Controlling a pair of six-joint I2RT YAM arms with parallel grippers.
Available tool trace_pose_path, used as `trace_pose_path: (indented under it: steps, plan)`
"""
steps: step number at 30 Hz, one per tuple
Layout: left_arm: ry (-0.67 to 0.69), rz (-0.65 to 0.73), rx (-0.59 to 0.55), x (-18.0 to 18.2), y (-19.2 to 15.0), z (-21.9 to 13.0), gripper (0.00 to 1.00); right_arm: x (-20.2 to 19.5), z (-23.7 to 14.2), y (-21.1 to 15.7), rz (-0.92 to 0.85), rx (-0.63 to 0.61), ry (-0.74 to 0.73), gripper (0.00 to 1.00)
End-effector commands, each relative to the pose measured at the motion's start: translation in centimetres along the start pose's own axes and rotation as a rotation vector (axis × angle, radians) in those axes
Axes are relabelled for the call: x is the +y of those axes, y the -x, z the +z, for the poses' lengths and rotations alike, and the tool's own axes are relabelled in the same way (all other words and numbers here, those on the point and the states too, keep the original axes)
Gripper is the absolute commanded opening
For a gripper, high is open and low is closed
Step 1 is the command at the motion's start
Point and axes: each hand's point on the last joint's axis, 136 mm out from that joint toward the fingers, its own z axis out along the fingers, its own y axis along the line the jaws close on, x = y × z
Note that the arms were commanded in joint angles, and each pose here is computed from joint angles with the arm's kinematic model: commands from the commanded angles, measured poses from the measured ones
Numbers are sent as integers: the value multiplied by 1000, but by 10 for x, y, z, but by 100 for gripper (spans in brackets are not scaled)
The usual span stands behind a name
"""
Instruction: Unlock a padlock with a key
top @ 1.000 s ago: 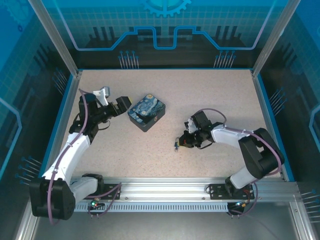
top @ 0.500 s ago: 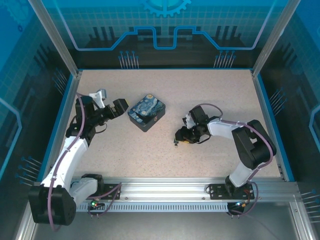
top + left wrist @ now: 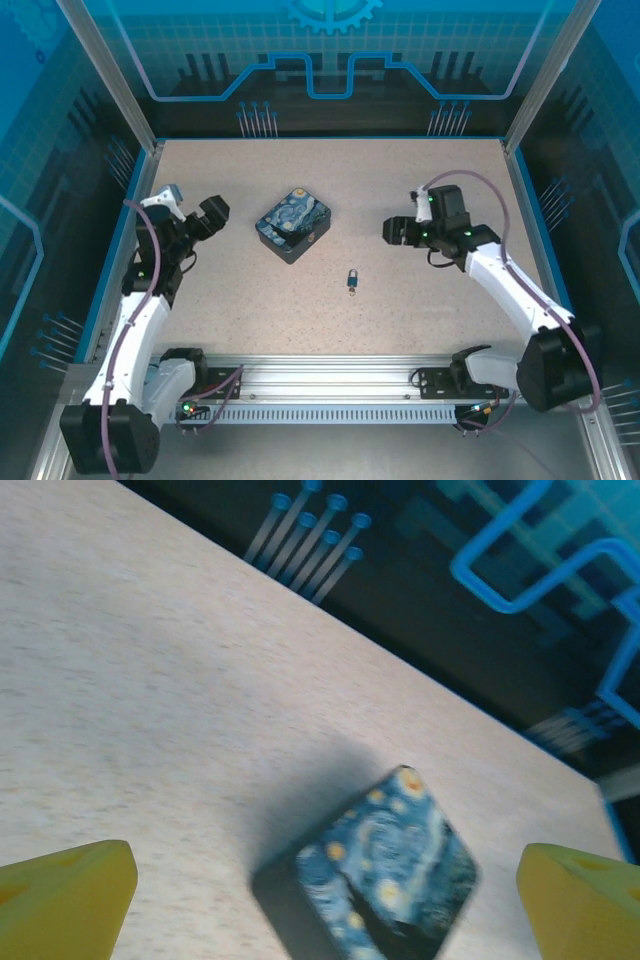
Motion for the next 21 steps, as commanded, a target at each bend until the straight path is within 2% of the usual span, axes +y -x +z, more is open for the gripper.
trace_pose_path:
  steps: [1, 2, 4, 6, 8, 12, 19, 21]
  plan:
    - [165, 116, -152, 42, 8, -1, 99, -50, -14, 8, -39, -111, -200, 95]
    - [173, 139, -175, 46, 6, 0, 99, -61, -18, 11, -37, -153, -241, 100]
    - [187, 206, -176, 55, -2, 3, 99, -84, -27, 17, -53, -249, -327, 100]
    - [217, 234, -154, 64, -11, 7, 99, -95, -25, 16, -128, -311, -334, 100]
    - [234, 254, -118, 71, -21, 14, 99, -106, -18, 9, -185, -337, -344, 100]
    - [211, 255, -74, 79, -41, 32, 99, -130, -3, 0, -108, -355, -340, 100]
    - [75, 286, -39, 75, -72, 54, 99, -127, 19, 9, -111, -500, -264, 100]
    - [29, 288, -44, 69, -74, 60, 99, -122, 26, 13, -156, -492, -249, 100]
